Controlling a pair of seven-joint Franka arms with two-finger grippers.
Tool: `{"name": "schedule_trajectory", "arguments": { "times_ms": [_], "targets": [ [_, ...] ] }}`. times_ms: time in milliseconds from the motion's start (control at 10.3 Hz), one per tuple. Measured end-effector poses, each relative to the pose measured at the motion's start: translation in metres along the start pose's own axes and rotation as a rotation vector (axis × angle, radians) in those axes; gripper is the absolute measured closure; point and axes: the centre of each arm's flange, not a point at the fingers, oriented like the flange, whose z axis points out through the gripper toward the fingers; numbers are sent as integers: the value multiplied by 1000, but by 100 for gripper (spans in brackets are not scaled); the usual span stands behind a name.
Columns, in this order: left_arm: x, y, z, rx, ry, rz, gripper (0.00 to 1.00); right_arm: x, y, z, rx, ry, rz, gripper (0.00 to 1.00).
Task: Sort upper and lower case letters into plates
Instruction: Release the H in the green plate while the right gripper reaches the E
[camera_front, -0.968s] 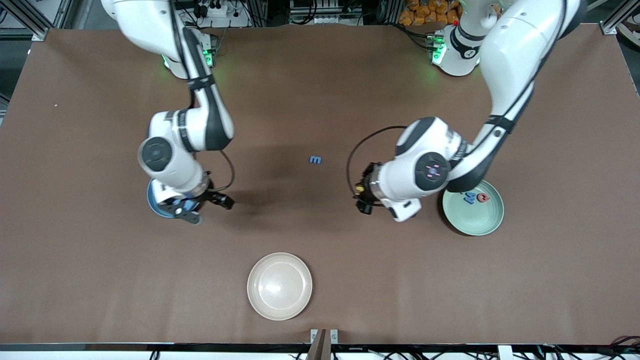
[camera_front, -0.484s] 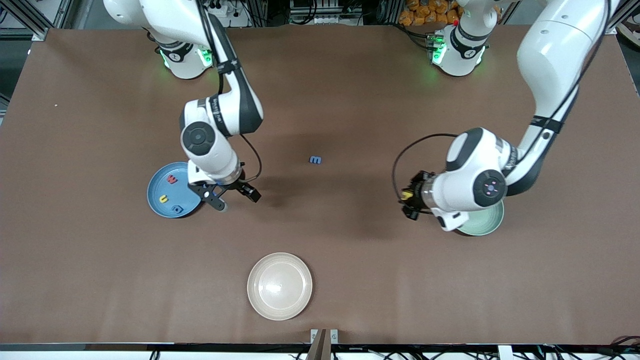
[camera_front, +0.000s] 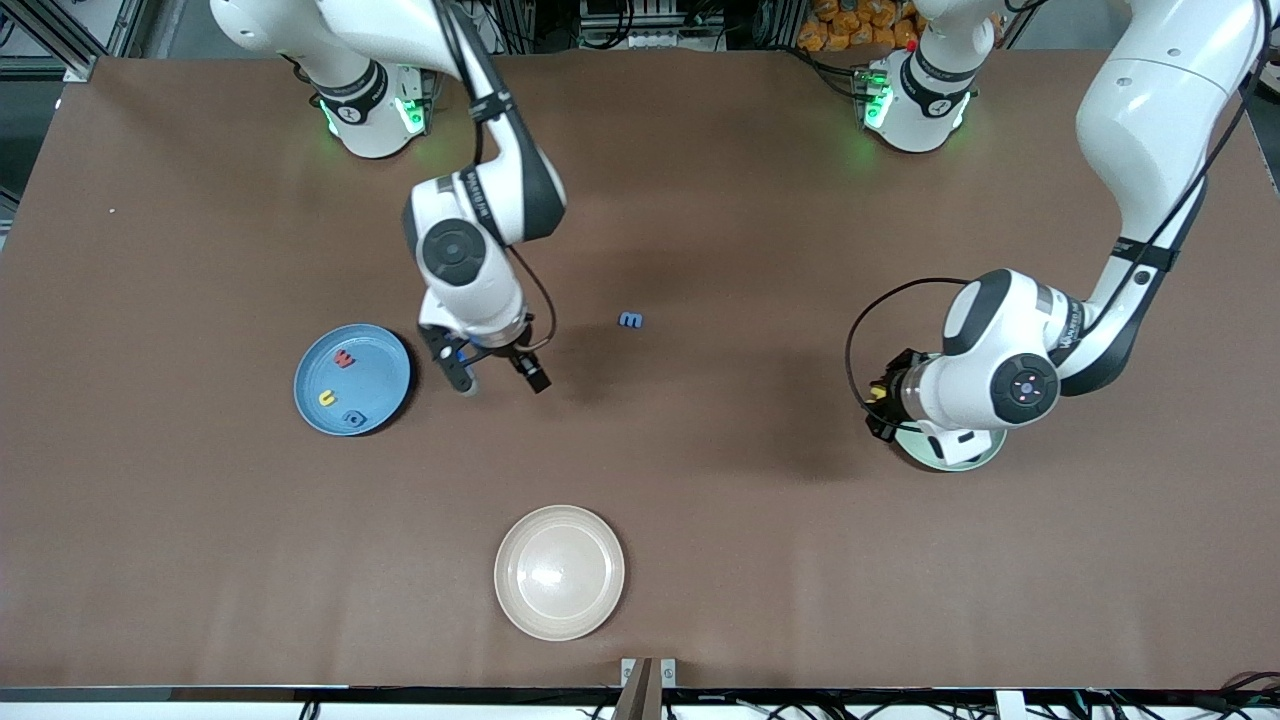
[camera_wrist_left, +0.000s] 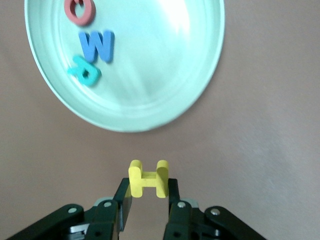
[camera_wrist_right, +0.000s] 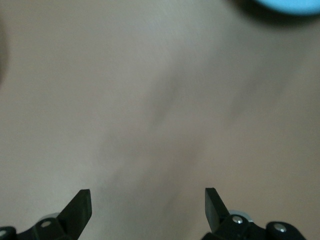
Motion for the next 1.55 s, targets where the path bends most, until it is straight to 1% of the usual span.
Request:
{"name": "schedule_trajectory", "arguments": {
  "times_ms": [97,290,484,677,774,968,1161,1258,1355,1452,1548],
  "targets": [
    [13,-9,0,7,1,49,67,-28,0,9,-7,16,54,0],
    [43,-27,2,20,0,145,67,-78,-9,27,2,51,157,0],
    [68,-41,19,51,-5,216,67,-110,-9,42,-7,46,216,0],
    [75,-45,35,65,-19,245,67,-132,-3,49,-23,27,258,0],
    [74,-44,38,67,-22,249,67,-140,0,51,-32,3,293,0],
    [67,-40,38,57,-17,261,67,-143,0,51,-39,-45,362,0],
    [59,-33,36,28,-5,275,66,-135,-4,53,-4,-64,438,0],
    [57,-32,36,25,-3,278,55,-134,-3,59,4,-72,461,0],
    [56,-32,36,24,-3,280,44,-134,1,67,-1,-77,472,0],
    [56,-31,36,23,-2,281,37,-134,3,74,-12,-80,480,0],
    [55,-31,36,22,-2,282,37,-132,5,79,-23,-87,485,0]
  ]
}}
